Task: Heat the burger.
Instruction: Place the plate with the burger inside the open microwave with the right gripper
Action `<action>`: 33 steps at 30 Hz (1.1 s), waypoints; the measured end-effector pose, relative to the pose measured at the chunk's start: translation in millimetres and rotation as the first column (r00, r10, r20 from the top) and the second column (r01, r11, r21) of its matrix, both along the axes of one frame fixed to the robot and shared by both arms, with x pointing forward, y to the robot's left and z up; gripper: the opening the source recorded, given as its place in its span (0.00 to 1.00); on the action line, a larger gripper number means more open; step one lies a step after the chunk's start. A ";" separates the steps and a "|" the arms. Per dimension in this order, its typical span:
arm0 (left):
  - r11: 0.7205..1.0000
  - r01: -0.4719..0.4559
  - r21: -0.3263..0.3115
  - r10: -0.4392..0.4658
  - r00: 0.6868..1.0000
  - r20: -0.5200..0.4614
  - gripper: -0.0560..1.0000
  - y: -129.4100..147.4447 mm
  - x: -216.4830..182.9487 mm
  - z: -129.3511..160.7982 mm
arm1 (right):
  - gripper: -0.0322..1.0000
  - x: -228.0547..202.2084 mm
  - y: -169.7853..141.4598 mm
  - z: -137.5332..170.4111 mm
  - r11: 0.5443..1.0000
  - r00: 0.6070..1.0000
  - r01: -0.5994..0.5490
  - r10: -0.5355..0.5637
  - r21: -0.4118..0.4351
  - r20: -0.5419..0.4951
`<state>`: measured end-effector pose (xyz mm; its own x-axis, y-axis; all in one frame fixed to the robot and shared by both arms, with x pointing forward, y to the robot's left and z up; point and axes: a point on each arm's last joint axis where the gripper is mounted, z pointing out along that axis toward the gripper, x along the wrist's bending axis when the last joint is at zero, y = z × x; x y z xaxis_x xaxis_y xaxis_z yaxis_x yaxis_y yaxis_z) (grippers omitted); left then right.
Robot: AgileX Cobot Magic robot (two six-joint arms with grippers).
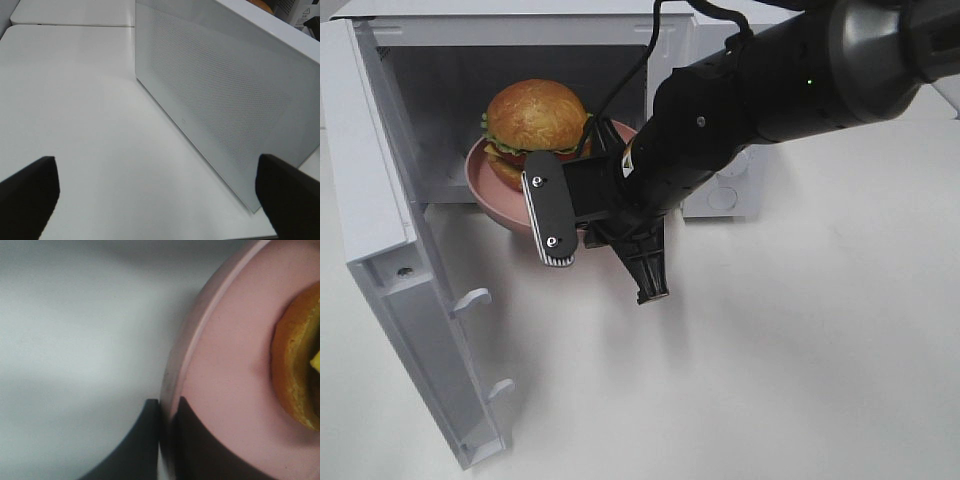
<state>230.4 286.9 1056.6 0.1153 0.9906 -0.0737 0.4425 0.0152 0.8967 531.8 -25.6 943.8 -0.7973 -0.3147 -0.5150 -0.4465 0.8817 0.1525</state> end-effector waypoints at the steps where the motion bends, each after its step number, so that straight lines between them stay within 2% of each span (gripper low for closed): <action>1: 1.000 0.000 0.000 0.000 1.000 0.000 0.99 0.0 0.0 0.0 | 0.07 1.4 1.3 -0.1 1.000 1.000 0.004 -0.004 0.003 -0.001; 8: 1.000 0.000 0.000 0.000 1.000 0.000 0.99 0.0 0.0 0.0 | 0.07 12.1 11.2 -0.7 0.999 0.999 0.039 -0.039 0.024 -0.008; 24: 1.000 0.000 0.000 0.000 1.000 0.000 0.99 0.0 0.0 0.0 | 0.07 35.4 27.0 0.9 0.997 0.997 0.072 -0.072 0.013 0.015; 33: 1.000 0.000 0.000 0.000 1.000 0.000 0.99 0.0 0.0 0.0 | 0.07 55.7 38.0 -7.1 0.991 0.991 0.134 -0.133 0.012 -0.017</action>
<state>230.4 286.9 1056.6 0.1153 0.9906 -0.0737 0.4425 0.0152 0.8967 587.5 12.4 936.6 -0.8401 -0.1984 -0.5049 -0.3223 0.9312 0.1703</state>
